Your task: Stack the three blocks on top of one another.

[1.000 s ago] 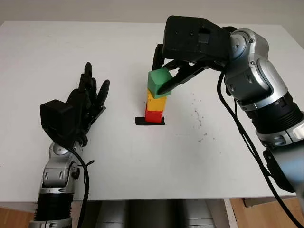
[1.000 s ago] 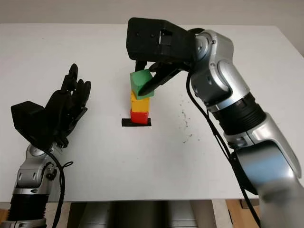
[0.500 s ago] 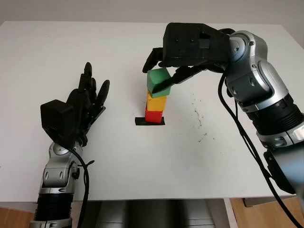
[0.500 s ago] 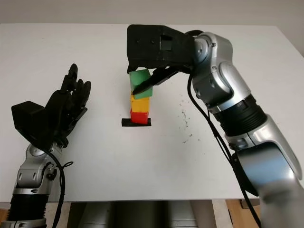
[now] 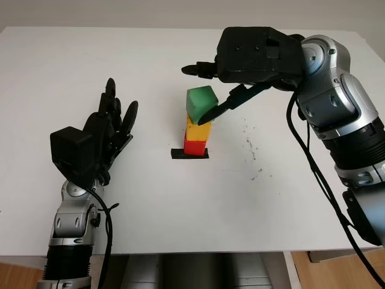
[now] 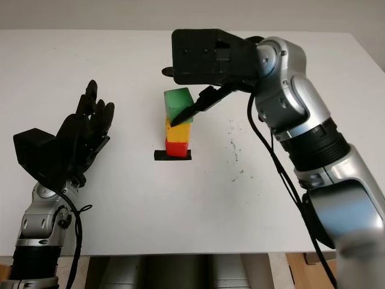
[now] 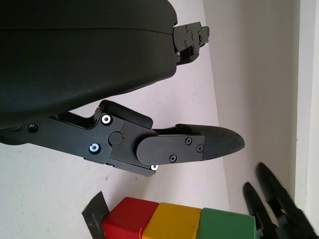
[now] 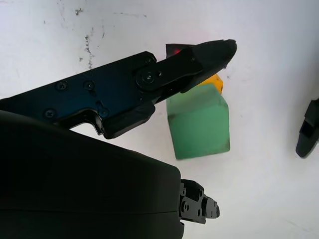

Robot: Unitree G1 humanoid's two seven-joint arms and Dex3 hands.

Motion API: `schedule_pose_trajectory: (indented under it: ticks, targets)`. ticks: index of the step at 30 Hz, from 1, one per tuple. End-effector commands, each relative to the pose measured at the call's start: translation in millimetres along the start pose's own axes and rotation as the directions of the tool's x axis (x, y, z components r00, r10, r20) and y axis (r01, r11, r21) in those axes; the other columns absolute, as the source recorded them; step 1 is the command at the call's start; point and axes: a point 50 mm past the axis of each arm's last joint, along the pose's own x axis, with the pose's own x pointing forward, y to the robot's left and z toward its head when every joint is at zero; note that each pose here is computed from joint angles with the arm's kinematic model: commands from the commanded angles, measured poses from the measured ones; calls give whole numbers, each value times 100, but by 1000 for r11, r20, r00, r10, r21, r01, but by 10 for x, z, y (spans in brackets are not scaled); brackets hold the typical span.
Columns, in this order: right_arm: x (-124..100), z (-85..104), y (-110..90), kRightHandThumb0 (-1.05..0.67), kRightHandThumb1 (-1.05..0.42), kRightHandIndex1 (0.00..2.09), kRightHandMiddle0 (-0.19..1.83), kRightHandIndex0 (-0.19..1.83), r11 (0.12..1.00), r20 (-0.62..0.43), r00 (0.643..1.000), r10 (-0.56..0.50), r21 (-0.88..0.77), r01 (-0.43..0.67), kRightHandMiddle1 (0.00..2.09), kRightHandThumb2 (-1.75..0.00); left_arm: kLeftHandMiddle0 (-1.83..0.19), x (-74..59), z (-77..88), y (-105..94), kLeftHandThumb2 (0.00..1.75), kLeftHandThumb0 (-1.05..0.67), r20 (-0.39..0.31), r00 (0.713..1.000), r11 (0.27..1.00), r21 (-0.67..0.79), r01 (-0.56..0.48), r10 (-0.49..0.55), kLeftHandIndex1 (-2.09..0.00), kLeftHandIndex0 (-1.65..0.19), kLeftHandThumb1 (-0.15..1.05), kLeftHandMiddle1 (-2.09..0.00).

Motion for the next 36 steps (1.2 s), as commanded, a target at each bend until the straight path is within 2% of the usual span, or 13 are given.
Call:
schedule_pose_trajectory:
  ticks: [1,4,8,13,16,18,23,31,36]
  targets:
    - [-160,0,-137,-92,-104,0,-19,-19,993,60,993,-102,64,99,0,-13,17,-7,-3,20,42,-70,-2,1000,1000,-2,-3,3,-6,16,105,-6]
    - [-242,-118,-151,-86,-105,0,-19,-19,943,142,954,-265,246,226,0,-32,17,-11,-7,39,41,-71,-2,1000,1000,-6,-8,8,-6,16,105,-5]
    - [-328,-305,-81,-77,-105,0,-19,-19,853,203,875,-439,402,334,0,-54,19,-22,3,78,41,-72,5,1000,1000,6,-11,11,-5,18,105,-5]
    - [-329,-564,142,-70,-105,0,-19,-19,723,151,815,-560,569,392,0,-61,16,-34,7,116,40,-73,15,999,999,1,-38,38,-6,14,105,-6]
    - [-230,-766,356,-73,-105,0,-19,-19,601,69,788,-612,689,406,0,-59,16,-38,14,119,40,-71,34,998,999,-24,-43,44,-6,14,105,-6]
    - [-163,-888,530,-74,-105,0,-19,-19,539,8,792,-610,737,408,0,-63,16,-46,12,128,41,-72,35,998,998,-43,-44,46,-6,14,105,-6]
    - [-16,-1007,863,-73,-105,0,-19,-19,432,-93,788,-608,795,426,0,-68,15,-82,28,155,40,-72,63,996,997,-53,-57,60,-6,13,105,-6]
    - [134,-1036,1202,-72,-105,0,-19,-19,344,-132,770,-625,838,423,0,-76,19,-147,-18,146,46,-69,103,992,993,-102,-63,74,-5,16,105,-4]
    - [247,-1035,1403,-78,-105,0,-19,-19,296,-141,757,-638,862,411,0,-76,19,-163,-55,101,52,-77,114,992,996,-82,-40,50,-3,19,105,0]
